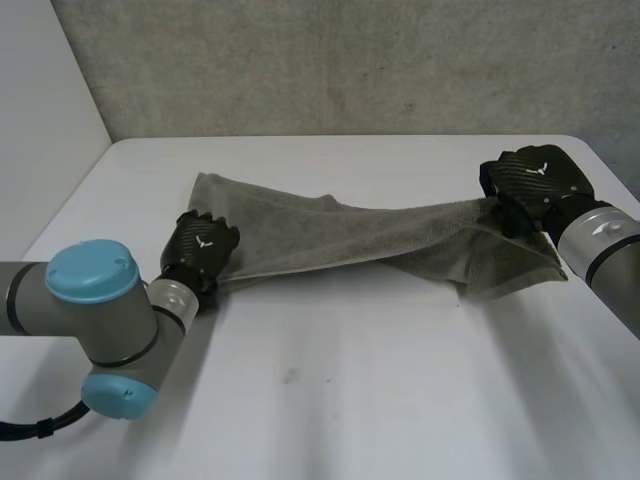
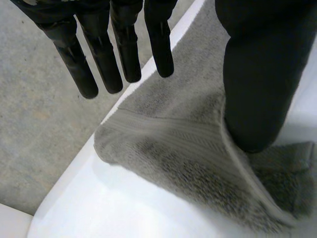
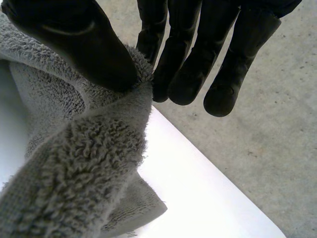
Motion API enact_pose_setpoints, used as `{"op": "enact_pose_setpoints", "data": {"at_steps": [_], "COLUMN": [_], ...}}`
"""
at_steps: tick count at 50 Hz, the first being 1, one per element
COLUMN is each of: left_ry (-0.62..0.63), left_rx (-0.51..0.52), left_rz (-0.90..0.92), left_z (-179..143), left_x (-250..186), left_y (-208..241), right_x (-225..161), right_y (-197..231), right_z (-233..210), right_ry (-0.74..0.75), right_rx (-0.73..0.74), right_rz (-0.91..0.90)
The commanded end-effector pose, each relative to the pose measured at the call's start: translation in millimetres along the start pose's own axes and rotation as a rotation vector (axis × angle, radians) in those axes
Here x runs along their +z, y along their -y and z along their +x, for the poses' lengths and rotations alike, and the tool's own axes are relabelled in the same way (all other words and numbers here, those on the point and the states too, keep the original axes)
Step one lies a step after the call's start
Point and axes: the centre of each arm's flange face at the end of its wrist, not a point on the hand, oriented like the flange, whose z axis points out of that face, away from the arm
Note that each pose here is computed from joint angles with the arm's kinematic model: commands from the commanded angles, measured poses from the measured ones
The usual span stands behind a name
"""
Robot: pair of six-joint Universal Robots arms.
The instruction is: Fold the towel.
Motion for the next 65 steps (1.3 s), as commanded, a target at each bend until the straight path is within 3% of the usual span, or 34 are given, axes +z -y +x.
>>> {"op": "enact_pose_setpoints", "data": {"at_steps": [1,8,13,21,27,32,44,50,59,65], "left_ry": [0.013,0.097,0.277,0.377,0.302,0.146,0.061,0.044,0.018,-0.005], "left_rx": [-0.001,0.015,0.043,0.052,0.058,0.053,0.038,0.035,0.047,0.115], "left_rz": [-0.012,-0.033,0.033,0.160,0.150,0.059,-0.020,-0.029,-0.070,-0.088], "left_z": [-4,-23,-82,-121,-118,-99,-81,-74,-61,-54], "left_x": [4,5,-10,-61,-94,-121,-144,-124,-69,-30], "left_y": [-5,-3,36,93,105,95,78,63,30,12], "right_x": [0,0,-7,-36,-52,-73,-94,-86,-38,-5], "right_y": [0,3,30,65,58,46,36,18,-20,-26], "right_z": [0,1,10,20,18,8,4,5,6,-6], "right_ry": [-0.004,-0.008,-0.035,-0.011,0.078,0.220,0.346,0.383,0.389,0.382], "right_rx": [-0.004,-0.018,-0.056,-0.105,-0.170,-0.222,-0.255,-0.278,-0.237,-0.260], "right_rz": [0.006,0.014,0.078,0.036,-0.107,-0.260,-0.405,-0.448,-0.471,-0.440]}}
